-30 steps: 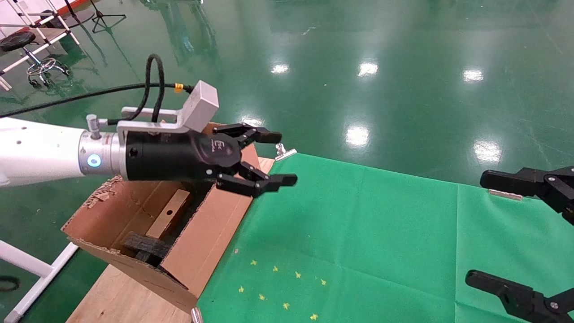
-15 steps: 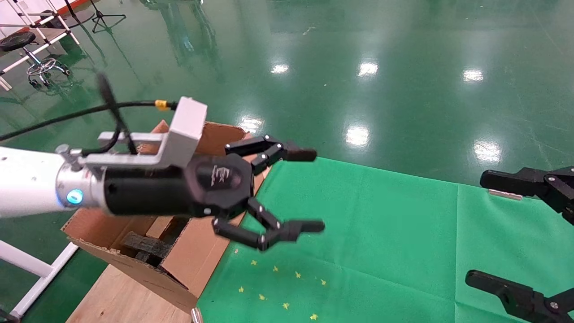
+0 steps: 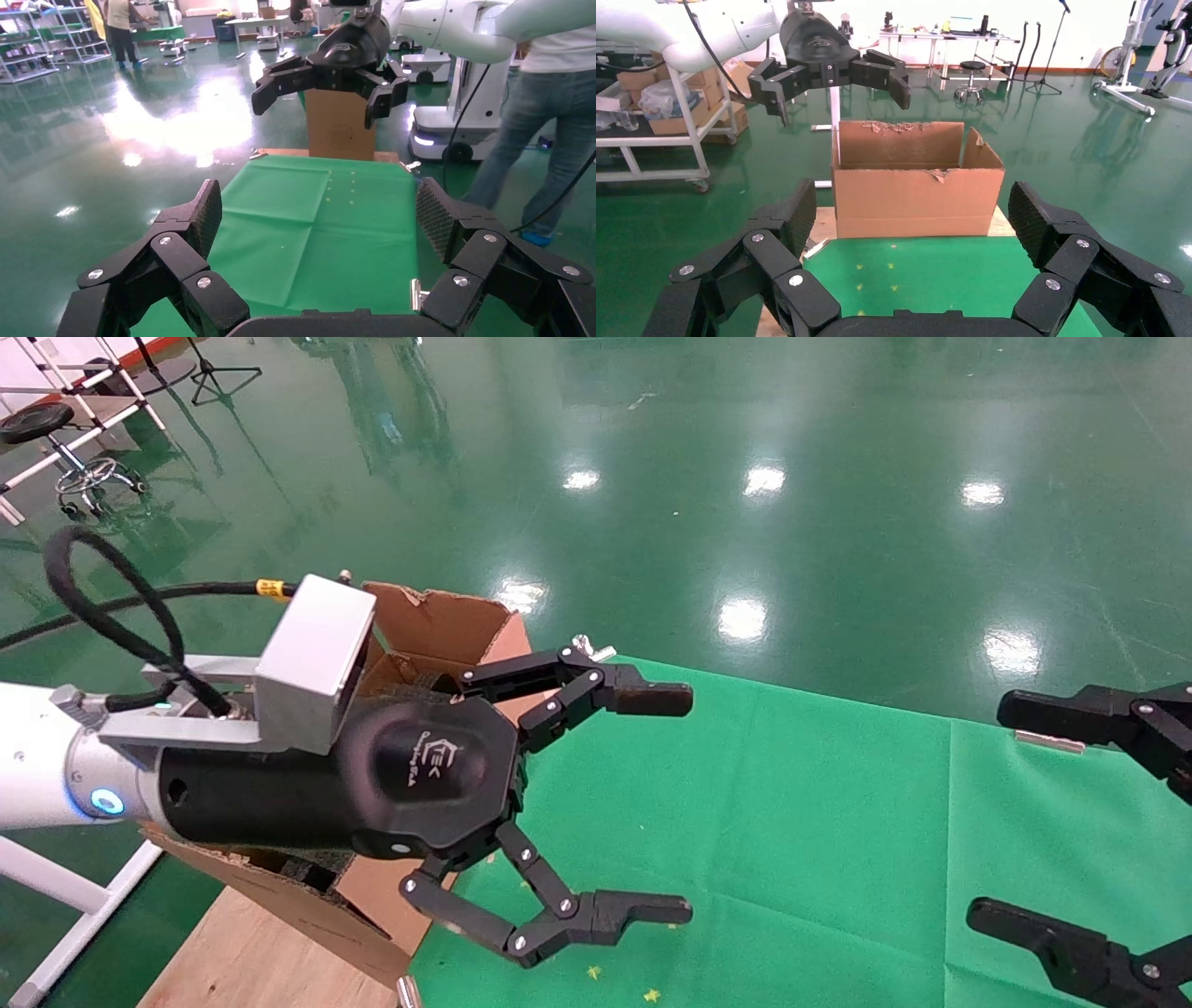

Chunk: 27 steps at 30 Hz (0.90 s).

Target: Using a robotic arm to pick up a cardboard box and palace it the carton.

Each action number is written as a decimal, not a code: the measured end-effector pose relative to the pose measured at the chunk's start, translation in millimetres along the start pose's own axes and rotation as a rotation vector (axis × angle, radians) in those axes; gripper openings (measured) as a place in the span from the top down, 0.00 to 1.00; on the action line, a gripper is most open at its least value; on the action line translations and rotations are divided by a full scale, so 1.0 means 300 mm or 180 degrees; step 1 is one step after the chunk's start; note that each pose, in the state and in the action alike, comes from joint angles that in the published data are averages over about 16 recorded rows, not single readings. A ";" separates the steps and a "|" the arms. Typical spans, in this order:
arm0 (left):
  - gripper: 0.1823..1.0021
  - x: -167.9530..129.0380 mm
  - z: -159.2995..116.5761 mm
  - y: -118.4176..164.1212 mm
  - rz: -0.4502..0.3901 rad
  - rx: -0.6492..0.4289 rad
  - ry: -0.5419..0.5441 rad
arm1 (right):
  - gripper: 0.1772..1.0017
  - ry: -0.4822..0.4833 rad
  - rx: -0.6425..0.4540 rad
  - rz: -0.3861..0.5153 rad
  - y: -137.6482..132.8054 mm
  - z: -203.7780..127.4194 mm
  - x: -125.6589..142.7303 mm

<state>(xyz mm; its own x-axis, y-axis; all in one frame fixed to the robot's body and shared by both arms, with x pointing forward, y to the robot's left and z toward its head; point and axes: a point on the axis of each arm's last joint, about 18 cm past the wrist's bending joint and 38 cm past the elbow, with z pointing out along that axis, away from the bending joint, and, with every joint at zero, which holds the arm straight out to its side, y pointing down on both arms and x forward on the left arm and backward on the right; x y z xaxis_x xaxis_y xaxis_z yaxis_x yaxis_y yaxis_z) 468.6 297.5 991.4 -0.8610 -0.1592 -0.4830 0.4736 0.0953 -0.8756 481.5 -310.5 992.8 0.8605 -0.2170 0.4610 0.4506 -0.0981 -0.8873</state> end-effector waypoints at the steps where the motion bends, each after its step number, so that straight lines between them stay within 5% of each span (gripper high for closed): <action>1: 0.00 0.002 0.000 -0.001 0.0002 0.0004 0.0004 | 0.00 0.0000 0.0000 0.0000 0.000 0.000 0.000; 27: 0.00 -0.022 -0.005 0.010 -0.0023 -0.0060 -0.0061 | 0.00 0.0000 0.0000 0.0000 0.000 0.000 0.000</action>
<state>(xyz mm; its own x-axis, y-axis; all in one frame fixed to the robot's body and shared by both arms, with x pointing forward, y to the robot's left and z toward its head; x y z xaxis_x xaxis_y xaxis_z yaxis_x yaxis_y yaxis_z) 475.5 300.2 992.1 -0.8606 -0.1788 -0.4768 0.4636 0.1125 -0.8789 481.5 -310.5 992.8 0.8605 -0.2171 0.4609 0.4506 -0.0981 -0.8873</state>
